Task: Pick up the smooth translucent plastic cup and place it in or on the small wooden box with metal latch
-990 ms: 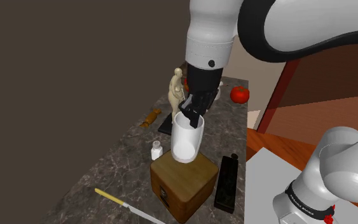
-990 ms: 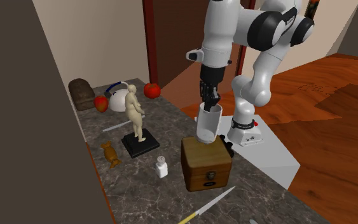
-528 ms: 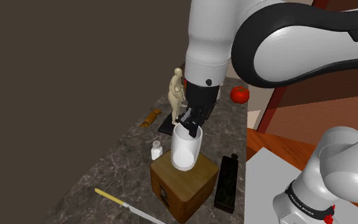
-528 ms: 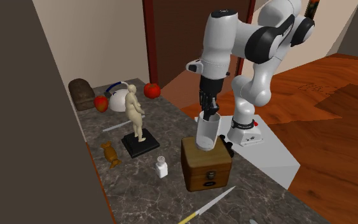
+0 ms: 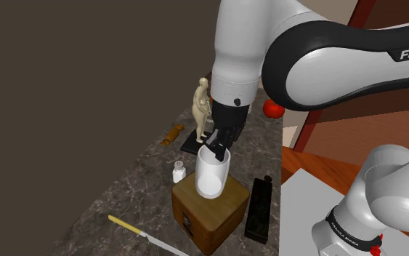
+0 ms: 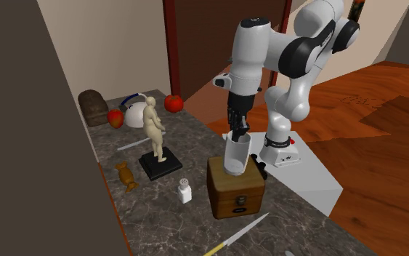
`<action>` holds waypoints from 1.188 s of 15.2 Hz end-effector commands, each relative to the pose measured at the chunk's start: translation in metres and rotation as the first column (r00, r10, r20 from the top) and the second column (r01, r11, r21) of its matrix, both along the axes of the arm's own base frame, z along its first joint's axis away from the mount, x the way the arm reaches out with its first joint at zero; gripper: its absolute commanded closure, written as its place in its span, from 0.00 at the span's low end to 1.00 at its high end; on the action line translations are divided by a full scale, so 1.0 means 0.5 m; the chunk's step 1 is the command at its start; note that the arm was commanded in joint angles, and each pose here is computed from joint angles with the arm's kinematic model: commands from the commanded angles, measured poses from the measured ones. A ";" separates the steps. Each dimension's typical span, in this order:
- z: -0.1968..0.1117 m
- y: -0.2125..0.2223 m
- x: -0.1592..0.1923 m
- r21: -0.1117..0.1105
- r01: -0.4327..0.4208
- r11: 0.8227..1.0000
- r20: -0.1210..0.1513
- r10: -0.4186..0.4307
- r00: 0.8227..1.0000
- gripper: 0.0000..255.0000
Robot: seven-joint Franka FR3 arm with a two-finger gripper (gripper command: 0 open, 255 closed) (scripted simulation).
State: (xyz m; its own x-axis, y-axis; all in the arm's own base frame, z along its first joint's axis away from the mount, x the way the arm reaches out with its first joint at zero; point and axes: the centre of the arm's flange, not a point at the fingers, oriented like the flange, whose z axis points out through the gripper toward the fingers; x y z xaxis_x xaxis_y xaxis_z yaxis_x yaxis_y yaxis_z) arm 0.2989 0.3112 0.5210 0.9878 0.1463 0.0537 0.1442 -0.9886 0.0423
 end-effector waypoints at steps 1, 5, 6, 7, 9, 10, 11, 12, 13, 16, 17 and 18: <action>-0.001 0.000 0.000 0.000 0.000 1.000 0.000 0.000 1.000 1.00; -0.001 0.000 0.000 0.000 0.000 1.000 0.000 0.000 1.000 0.00; -0.001 0.000 0.000 0.000 0.000 1.000 0.000 0.000 1.000 0.00; -0.001 0.000 0.000 0.000 0.000 1.000 0.000 0.000 1.000 0.00; 0.052 0.002 -0.003 0.000 0.000 1.000 0.000 0.000 1.000 0.00; 0.078 0.003 -0.005 0.000 0.000 1.000 0.000 0.000 1.000 0.00; 0.099 0.004 -0.006 0.000 0.000 1.000 0.000 0.000 1.000 0.00; 0.099 0.004 -0.006 0.000 0.000 1.000 0.000 0.000 1.000 0.00; 0.099 0.004 -0.006 0.000 0.000 1.000 0.000 0.000 1.000 0.00; 0.099 0.004 -0.006 0.000 0.000 1.000 0.000 0.000 1.000 0.00; 0.099 0.004 -0.006 0.000 0.000 1.000 0.000 0.000 1.000 0.00; 0.099 0.004 -0.006 0.000 0.000 1.000 0.000 0.000 1.000 0.00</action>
State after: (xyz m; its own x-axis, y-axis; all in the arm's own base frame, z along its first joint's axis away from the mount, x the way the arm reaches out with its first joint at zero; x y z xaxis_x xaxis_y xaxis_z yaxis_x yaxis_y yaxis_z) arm 0.2959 0.3130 0.5705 0.9878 0.1466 0.0532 0.1445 -0.9886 0.0424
